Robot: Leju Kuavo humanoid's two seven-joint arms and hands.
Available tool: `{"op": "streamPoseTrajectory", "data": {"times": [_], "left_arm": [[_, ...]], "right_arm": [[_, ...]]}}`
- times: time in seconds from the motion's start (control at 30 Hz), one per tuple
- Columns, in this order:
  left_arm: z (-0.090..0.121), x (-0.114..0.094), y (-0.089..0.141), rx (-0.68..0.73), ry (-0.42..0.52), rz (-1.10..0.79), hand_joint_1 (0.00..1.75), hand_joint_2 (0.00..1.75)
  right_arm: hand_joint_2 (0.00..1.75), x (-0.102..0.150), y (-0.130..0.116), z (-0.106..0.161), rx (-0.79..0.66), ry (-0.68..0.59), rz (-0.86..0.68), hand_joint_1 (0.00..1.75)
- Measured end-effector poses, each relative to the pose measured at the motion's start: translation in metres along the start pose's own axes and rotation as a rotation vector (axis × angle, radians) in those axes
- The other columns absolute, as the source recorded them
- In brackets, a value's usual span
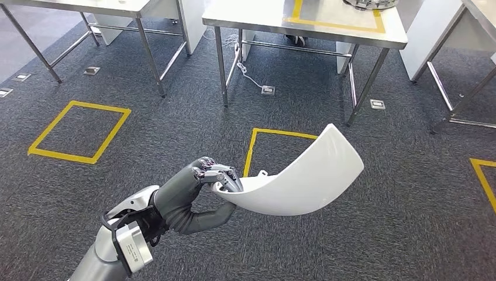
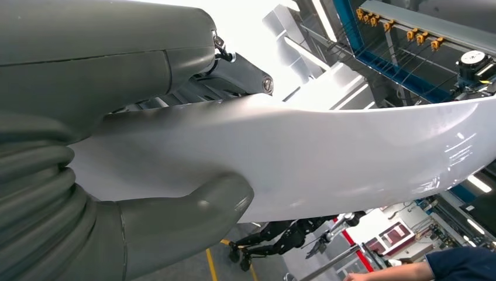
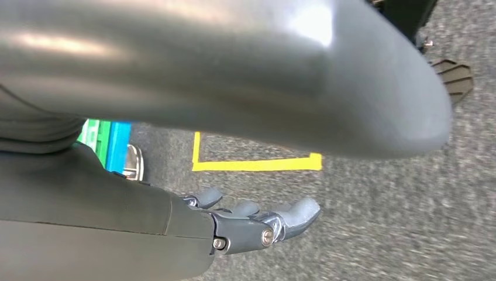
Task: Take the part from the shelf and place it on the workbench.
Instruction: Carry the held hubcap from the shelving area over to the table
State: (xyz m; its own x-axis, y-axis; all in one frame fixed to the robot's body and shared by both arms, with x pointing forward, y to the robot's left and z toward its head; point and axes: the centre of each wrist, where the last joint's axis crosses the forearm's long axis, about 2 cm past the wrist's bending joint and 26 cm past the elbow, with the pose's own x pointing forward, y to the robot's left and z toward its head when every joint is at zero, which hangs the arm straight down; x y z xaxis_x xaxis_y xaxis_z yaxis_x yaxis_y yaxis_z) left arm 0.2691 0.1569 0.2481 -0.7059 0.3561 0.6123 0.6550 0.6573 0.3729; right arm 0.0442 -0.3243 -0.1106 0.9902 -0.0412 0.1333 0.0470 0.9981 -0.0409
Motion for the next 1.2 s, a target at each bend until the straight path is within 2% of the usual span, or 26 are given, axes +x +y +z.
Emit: {"op": "streamPoseTrajectory", "data": {"times": [0.23, 0.6, 0.77, 1.2], "left_arm": [[-0.006, 0.006, -0.003, -0.015, -0.009, -0.01, 1.75, 1.75], [-0.004, 0.008, -0.007, -0.025, -0.007, -0.012, 1.75, 1.75], [-0.008, 0.01, -0.004, -0.031, -0.028, -0.021, 1.75, 1.75], [-0.009, 0.008, 0.003, -0.021, -0.045, -0.021, 1.75, 1.75]], "right_arm": [[0.0, 0.0, 0.001, 0.0, 0.002, -0.01, 0.013, 0.0], [0.0, 0.002, 0.003, 0.0, 0.037, -0.09, 0.023, 0.0], [0.0, 0.006, 0.003, 0.0, 0.053, -0.132, 0.007, 0.0], [0.0, 0.001, 0.002, 0.0, 0.049, -0.133, -0.01, 0.0]]}}
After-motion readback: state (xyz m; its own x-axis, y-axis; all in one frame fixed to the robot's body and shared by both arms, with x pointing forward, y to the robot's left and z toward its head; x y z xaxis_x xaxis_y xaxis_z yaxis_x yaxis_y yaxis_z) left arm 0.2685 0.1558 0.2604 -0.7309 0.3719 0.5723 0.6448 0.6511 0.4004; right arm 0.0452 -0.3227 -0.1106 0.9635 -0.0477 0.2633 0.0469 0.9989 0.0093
